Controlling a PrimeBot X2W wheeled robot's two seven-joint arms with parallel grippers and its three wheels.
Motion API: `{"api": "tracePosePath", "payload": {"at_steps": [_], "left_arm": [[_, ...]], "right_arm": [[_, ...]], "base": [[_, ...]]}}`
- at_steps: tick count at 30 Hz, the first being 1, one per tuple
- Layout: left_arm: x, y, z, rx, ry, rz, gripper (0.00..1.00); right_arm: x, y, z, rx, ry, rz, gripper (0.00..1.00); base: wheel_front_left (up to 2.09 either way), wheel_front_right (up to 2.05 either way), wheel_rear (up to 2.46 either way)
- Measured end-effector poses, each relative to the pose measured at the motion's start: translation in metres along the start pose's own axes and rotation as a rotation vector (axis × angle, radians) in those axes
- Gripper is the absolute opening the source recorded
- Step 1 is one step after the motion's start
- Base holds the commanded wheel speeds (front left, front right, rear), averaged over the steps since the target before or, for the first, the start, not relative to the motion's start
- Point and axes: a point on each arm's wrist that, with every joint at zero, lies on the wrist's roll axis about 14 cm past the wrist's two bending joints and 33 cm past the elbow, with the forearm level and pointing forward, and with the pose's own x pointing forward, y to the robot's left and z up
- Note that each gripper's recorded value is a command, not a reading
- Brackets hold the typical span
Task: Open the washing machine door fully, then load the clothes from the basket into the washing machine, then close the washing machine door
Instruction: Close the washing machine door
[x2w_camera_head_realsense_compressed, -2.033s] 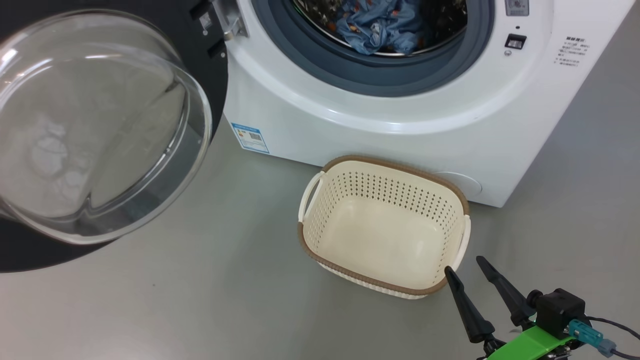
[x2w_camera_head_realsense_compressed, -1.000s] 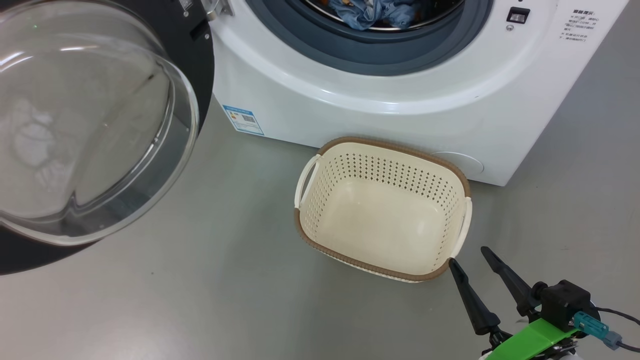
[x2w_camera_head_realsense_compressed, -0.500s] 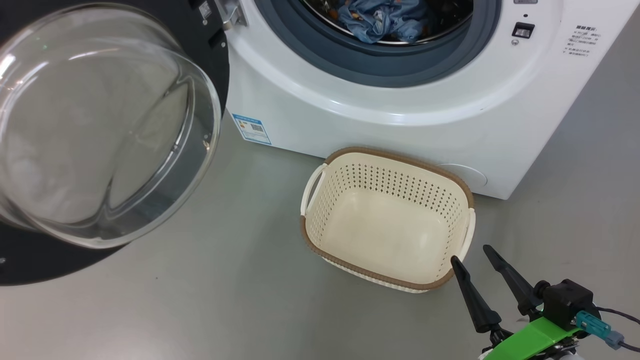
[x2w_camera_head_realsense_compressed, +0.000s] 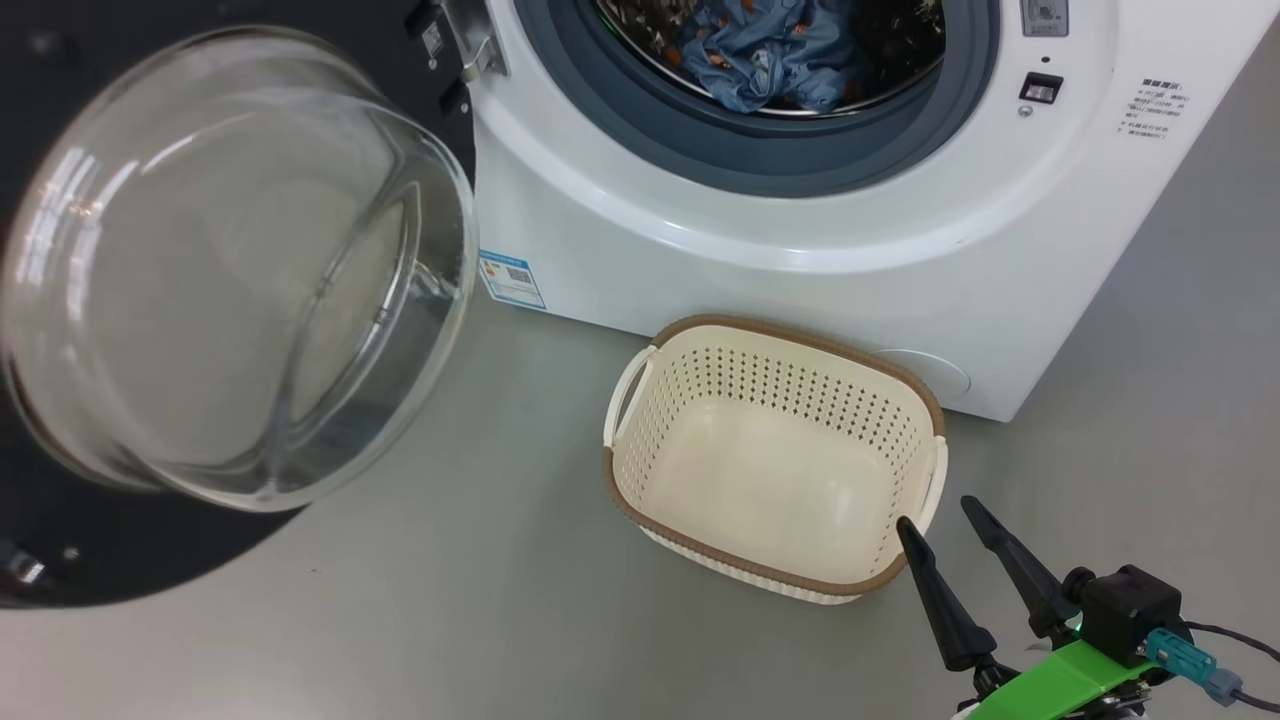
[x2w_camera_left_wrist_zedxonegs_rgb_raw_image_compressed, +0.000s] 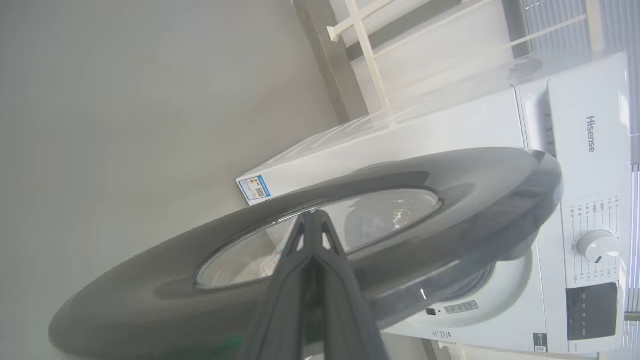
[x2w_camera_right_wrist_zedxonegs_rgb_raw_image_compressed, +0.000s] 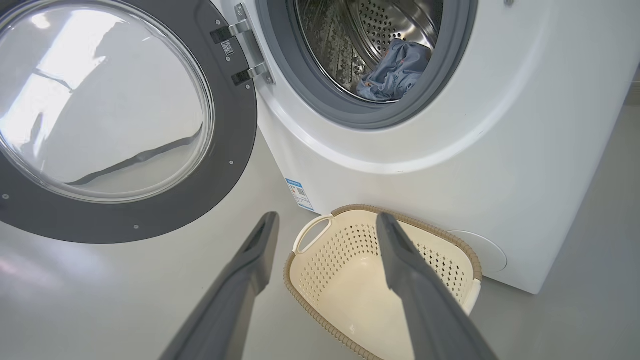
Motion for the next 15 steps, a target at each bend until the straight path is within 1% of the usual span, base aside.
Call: {"api": "tracePosePath", "payload": {"at_steps": [6, 11, 15], "left_arm": [[-0.004, -0.010, -0.022, 0.031, 0.125, -0.041, 0.00], [-0.011, -0.023, -0.038, 0.063, 0.213, -0.098, 0.00], [-0.017, -0.032, -0.053, 0.101, 0.285, -0.139, 0.00]], "right_arm": [[-0.001, 0.003, 0.006, -0.006, -0.015, 0.002, 1.00], [-0.002, 0.006, 0.012, -0.012, -0.029, 0.003, 1.00], [-0.009, 0.007, 0.010, -0.009, -0.023, -0.006, 1.00]], "base": [[0.00, 0.00, 0.00], [0.00, 0.00, 0.00], [0.00, 0.00, 0.00]]}}
